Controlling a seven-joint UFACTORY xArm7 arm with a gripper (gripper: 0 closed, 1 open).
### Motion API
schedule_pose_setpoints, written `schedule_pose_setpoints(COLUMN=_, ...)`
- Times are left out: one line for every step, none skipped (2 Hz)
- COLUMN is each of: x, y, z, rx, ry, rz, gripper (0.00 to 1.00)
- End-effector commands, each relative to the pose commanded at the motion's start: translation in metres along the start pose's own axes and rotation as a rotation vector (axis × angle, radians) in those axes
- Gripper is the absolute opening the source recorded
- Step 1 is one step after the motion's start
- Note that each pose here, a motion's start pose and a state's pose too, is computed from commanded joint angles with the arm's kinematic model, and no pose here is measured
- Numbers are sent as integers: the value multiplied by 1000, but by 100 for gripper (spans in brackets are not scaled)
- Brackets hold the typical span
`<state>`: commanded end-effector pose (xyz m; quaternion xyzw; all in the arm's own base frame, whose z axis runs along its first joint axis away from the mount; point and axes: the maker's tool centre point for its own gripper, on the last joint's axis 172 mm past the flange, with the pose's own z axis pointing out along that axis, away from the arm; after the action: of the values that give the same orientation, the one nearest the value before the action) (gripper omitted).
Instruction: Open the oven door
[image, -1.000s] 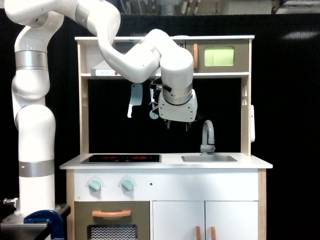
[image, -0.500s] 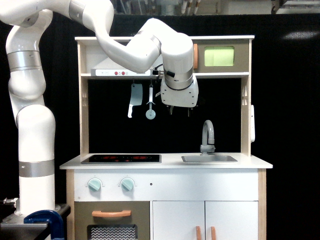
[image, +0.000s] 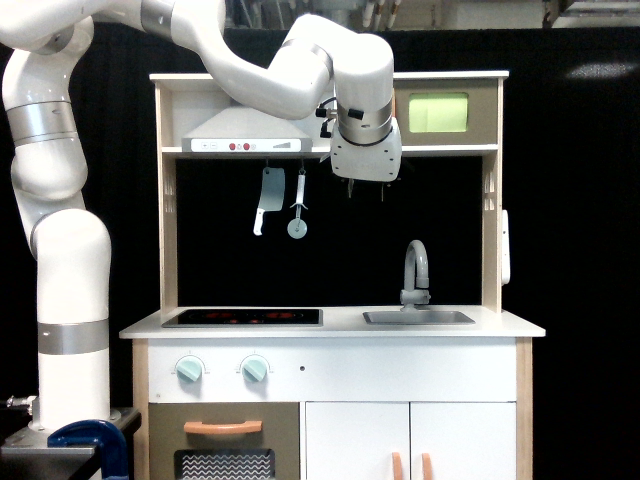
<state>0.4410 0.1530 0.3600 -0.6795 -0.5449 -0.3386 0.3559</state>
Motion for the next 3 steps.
schedule_pose_setpoints(x=91, y=8, z=36, rx=0, ry=0, rz=0, gripper=100)
schedule_pose_setpoints(x=149, y=19, z=44, rx=0, ry=0, rz=0, gripper=100)
schedule_pose_setpoints(x=176, y=25, z=49, rx=0, ry=0, rz=0, gripper=100)
